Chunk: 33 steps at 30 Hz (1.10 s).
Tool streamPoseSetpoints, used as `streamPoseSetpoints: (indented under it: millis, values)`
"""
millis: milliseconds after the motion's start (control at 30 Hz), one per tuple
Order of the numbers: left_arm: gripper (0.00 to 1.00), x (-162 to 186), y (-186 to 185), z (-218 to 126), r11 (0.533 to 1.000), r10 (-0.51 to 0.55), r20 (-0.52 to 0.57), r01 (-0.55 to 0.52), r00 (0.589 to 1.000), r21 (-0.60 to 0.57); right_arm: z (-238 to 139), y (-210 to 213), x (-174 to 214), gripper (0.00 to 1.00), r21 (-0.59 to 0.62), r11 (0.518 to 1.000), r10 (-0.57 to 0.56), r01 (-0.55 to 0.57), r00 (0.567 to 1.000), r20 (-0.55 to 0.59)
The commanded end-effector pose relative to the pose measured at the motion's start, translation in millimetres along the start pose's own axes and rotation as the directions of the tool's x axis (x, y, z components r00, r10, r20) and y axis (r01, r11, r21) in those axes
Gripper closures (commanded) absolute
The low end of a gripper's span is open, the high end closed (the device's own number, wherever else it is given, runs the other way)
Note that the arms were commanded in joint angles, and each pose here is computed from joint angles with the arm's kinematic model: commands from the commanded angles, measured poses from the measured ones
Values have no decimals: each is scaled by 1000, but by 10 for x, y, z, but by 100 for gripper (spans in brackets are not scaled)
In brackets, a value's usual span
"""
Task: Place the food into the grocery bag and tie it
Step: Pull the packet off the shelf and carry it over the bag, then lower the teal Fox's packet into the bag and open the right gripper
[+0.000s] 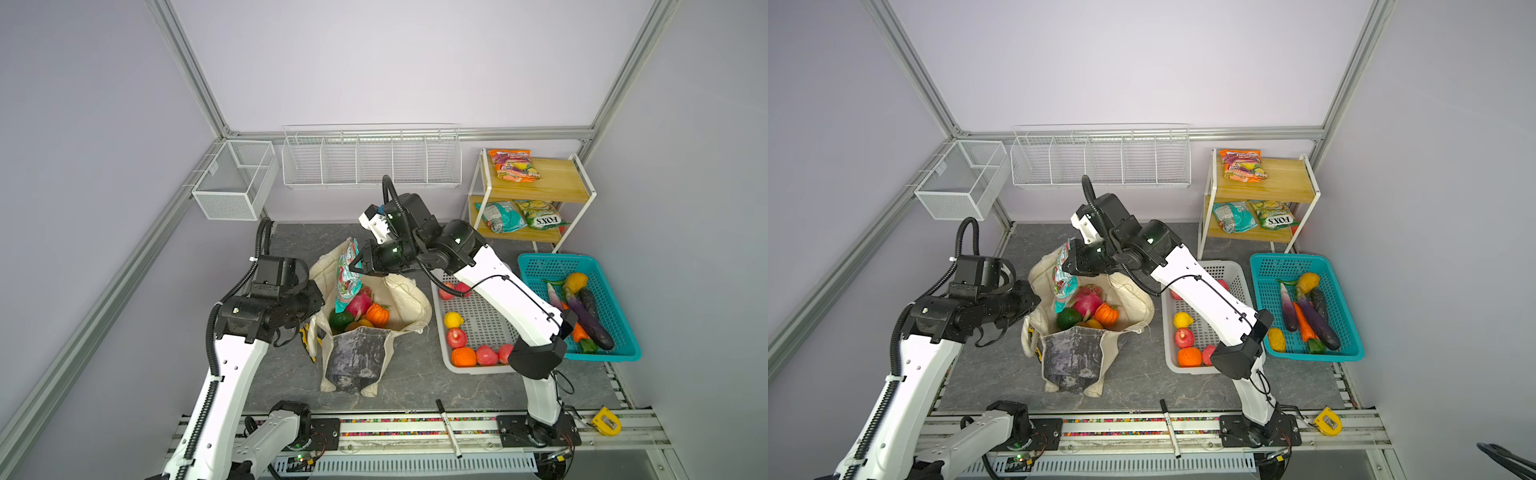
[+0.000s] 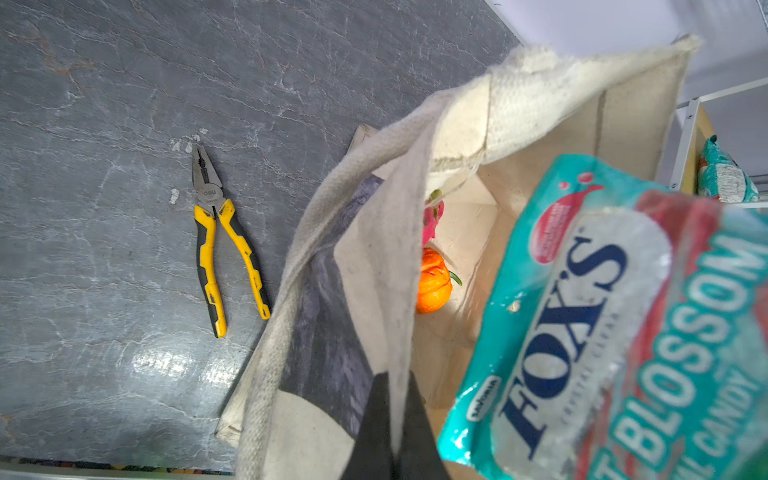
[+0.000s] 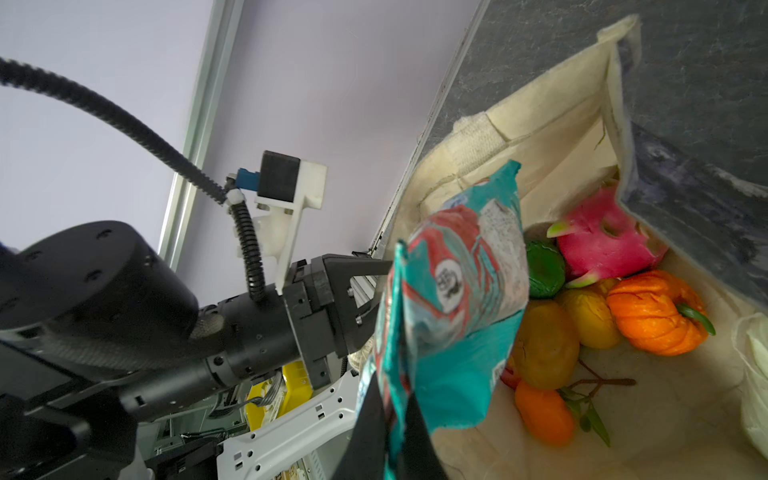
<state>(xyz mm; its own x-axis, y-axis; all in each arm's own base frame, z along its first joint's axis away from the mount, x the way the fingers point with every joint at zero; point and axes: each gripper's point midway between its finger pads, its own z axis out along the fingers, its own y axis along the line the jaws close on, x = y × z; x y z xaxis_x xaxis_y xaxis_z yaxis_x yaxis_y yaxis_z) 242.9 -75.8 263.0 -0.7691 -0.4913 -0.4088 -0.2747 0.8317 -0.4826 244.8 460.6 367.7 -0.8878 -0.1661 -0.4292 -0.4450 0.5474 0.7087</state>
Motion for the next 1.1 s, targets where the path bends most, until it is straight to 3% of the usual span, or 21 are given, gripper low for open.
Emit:
streamPoseSetpoints:
  millis: [0, 767, 1067]
  values:
    - [99, -46, -36, -76, 1000, 0, 18, -1, 1000, 12, -113, 101, 74, 93, -27, 999, -43, 43, 999, -8]
    - [99, -73, -115, -86, 999, 8, 16, -8, 1000, 42, 993, -433, 437, 93, 24, 999, -20, 25, 981, -191]
    - [99, -65, -123, -103, 999, 6, 20, -7, 1000, 52, 1323, -920, 645, 93, 130, 989, -39, 76, 963, -265]
